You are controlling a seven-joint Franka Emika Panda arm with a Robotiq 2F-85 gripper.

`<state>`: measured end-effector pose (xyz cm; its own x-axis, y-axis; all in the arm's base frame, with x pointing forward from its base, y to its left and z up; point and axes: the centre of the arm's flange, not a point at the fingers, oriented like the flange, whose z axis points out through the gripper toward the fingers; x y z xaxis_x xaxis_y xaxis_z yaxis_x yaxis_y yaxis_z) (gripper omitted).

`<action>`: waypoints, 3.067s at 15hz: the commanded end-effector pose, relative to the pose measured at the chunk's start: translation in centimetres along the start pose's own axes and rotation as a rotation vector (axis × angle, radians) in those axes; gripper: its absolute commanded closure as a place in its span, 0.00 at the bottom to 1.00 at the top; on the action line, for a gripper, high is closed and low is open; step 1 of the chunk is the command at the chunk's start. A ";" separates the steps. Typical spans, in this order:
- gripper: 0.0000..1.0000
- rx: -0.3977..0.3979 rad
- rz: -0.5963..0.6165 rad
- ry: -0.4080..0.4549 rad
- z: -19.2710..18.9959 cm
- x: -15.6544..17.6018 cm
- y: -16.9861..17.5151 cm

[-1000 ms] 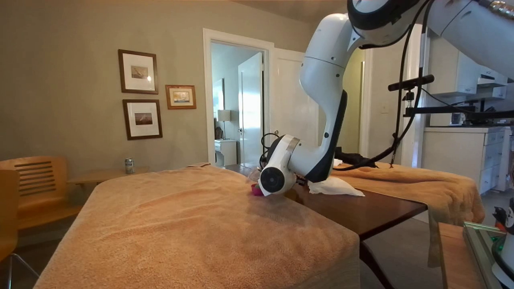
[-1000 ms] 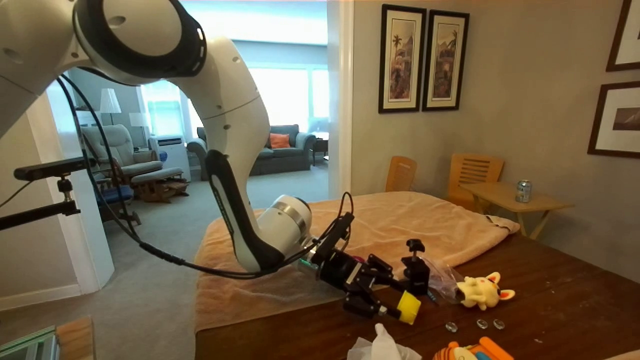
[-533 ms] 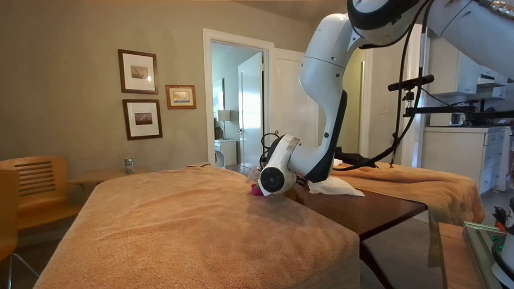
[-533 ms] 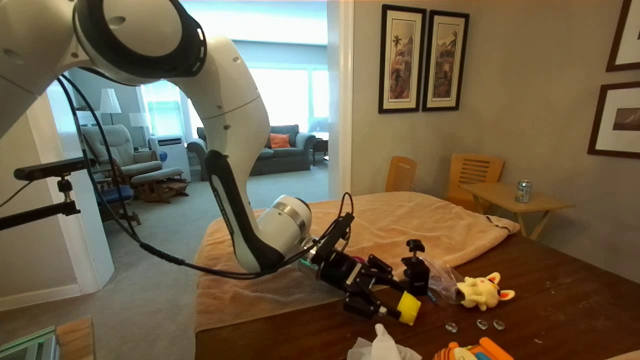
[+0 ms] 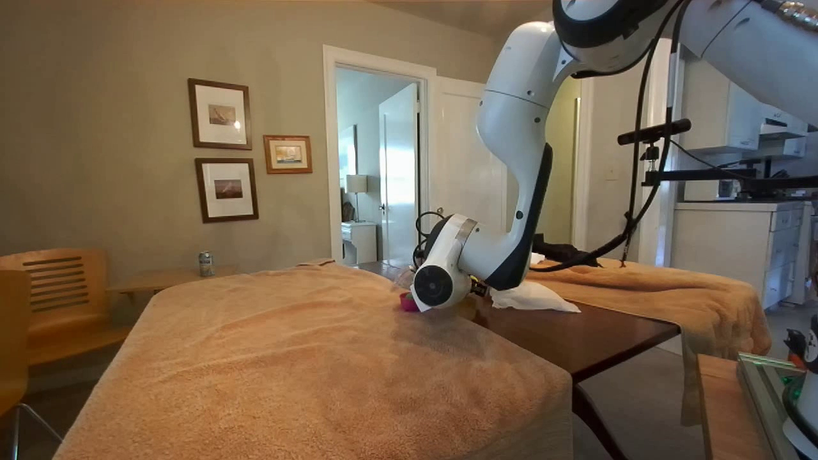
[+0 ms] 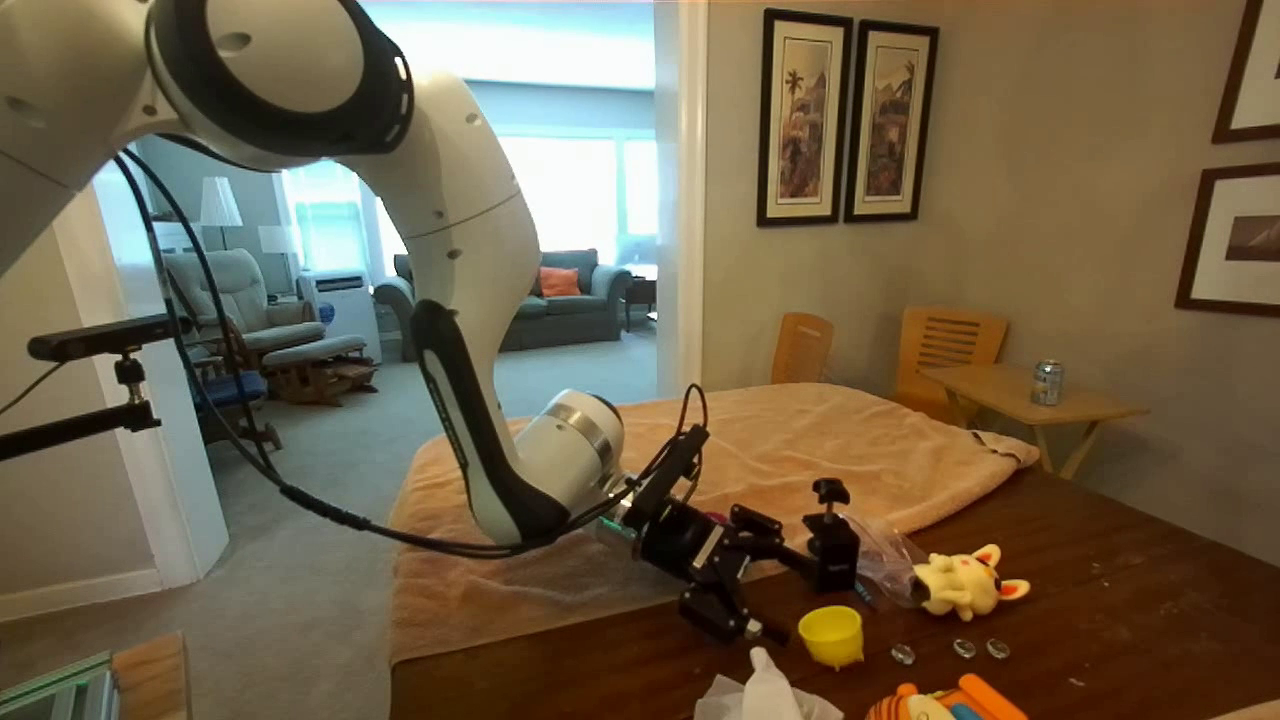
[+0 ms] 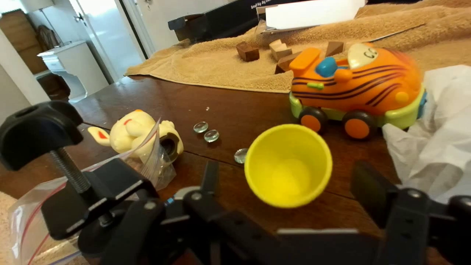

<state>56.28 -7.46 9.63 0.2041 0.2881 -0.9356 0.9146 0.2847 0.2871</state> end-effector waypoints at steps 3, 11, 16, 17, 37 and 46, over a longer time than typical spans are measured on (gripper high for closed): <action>0.02 0.000 0.000 0.000 0.0 0.0 0.0; 0.00 0.031 0.150 0.259 -2.0 -6.2 2.0; 0.00 0.127 0.321 0.431 -1.5 -14.0 2.5; 0.00 0.163 0.354 0.465 -1.0 -14.7 2.3; 0.00 0.679 0.851 0.924 8.3 -18.0 -5.1; 0.00 0.710 0.820 0.935 9.3 -18.5 -4.6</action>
<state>50.69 -21.93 22.88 0.7170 0.6970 -0.0061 0.6720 -0.6889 0.2717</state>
